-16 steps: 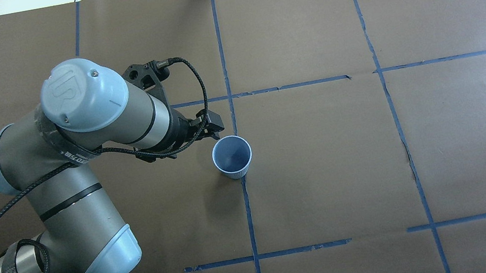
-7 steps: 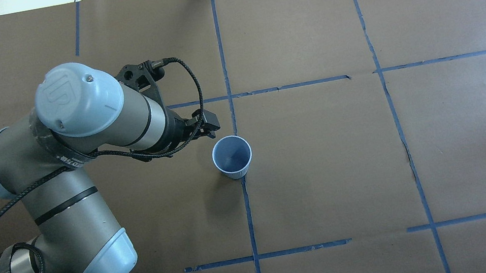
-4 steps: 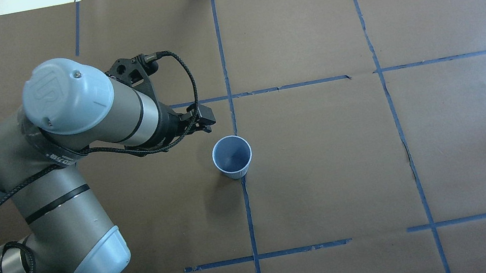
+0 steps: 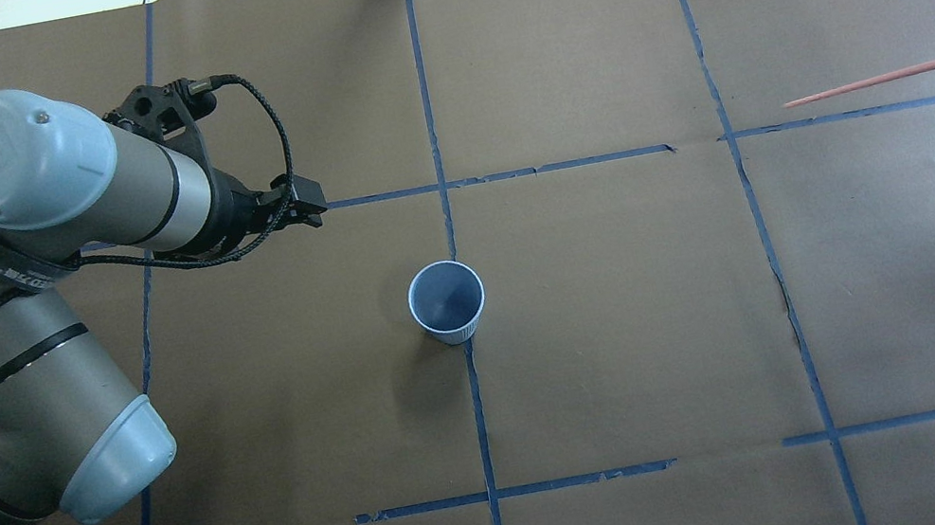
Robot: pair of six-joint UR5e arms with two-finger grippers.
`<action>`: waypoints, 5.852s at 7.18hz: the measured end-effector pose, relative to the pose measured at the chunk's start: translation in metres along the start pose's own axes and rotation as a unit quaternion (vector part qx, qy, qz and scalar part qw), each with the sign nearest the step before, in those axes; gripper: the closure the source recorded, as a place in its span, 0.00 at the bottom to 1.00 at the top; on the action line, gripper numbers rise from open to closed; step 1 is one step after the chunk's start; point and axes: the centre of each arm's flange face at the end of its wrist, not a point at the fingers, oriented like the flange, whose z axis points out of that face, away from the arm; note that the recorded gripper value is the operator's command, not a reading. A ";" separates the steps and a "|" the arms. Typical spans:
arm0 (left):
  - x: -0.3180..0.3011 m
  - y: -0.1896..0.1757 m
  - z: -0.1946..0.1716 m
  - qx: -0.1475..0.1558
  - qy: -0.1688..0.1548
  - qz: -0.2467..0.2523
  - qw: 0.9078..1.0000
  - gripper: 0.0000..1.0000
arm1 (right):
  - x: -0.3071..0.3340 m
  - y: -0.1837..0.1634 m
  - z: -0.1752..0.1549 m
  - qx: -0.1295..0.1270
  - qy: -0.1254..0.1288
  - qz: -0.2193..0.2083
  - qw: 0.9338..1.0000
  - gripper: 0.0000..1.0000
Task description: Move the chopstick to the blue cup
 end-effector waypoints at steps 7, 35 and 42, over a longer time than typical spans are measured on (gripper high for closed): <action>-0.019 -0.010 0.000 0.007 -0.010 -0.004 1.000 0.00 | -0.241 0.006 0.189 -0.130 0.000 0.002 0.991 0.99; -0.488 -0.265 -0.098 -0.105 -0.077 0.285 0.950 0.00 | 0.352 -0.083 -0.079 0.110 0.242 -0.116 0.957 0.00; -0.487 -0.265 -0.096 -0.102 -0.077 0.284 0.950 0.00 | 0.345 -0.087 -0.077 0.111 0.241 -0.117 0.957 0.00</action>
